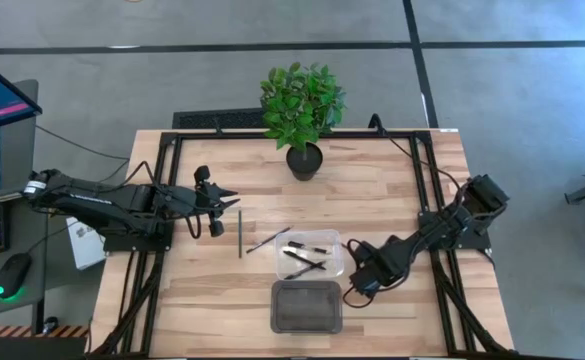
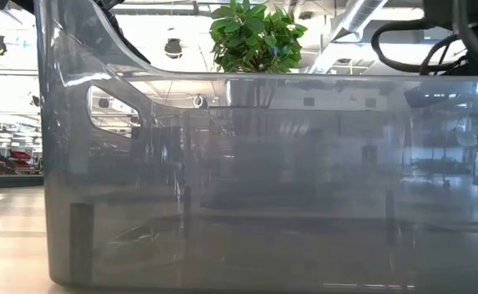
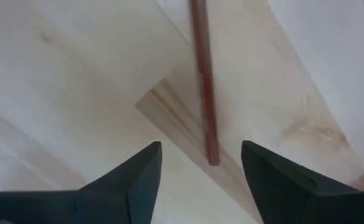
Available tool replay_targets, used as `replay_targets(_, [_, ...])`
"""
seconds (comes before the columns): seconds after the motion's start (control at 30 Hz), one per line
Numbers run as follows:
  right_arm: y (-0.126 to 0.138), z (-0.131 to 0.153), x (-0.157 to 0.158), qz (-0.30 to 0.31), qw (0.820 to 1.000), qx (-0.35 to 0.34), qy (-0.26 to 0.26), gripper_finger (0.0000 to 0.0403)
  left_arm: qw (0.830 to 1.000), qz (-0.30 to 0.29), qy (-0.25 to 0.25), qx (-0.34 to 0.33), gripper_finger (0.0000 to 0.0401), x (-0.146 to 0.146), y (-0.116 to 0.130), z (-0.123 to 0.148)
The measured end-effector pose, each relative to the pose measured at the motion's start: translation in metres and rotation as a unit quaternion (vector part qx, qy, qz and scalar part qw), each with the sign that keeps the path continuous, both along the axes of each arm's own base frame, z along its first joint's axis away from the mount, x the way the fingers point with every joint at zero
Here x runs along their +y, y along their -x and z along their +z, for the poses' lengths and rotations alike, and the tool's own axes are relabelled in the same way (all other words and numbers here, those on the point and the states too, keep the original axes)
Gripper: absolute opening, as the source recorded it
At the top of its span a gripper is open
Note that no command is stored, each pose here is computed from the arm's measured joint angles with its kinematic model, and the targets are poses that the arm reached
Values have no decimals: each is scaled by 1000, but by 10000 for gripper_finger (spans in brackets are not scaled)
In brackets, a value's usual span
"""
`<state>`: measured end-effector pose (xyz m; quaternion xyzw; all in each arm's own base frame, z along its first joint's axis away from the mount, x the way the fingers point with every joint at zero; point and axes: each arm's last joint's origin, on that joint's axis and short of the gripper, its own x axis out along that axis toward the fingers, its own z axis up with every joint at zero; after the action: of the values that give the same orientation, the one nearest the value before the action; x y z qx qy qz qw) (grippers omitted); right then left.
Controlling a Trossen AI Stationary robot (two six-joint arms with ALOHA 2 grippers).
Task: Sort pens & pencils
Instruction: Put the brown pencil into the black bin
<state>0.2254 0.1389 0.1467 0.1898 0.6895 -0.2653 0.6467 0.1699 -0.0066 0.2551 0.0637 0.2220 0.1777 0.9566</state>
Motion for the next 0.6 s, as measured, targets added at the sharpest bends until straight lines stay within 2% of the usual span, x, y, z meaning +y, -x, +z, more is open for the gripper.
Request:
replay_targets(0.23, [-6,-2,-7,18,1000,-10,-7,193,1000,0,-1,5,74,0,0,-1])
replay_targets(0.6, [4,-23,-16,37,999,-20,-29,143,1000,3,4,23,74,0,2,-4])
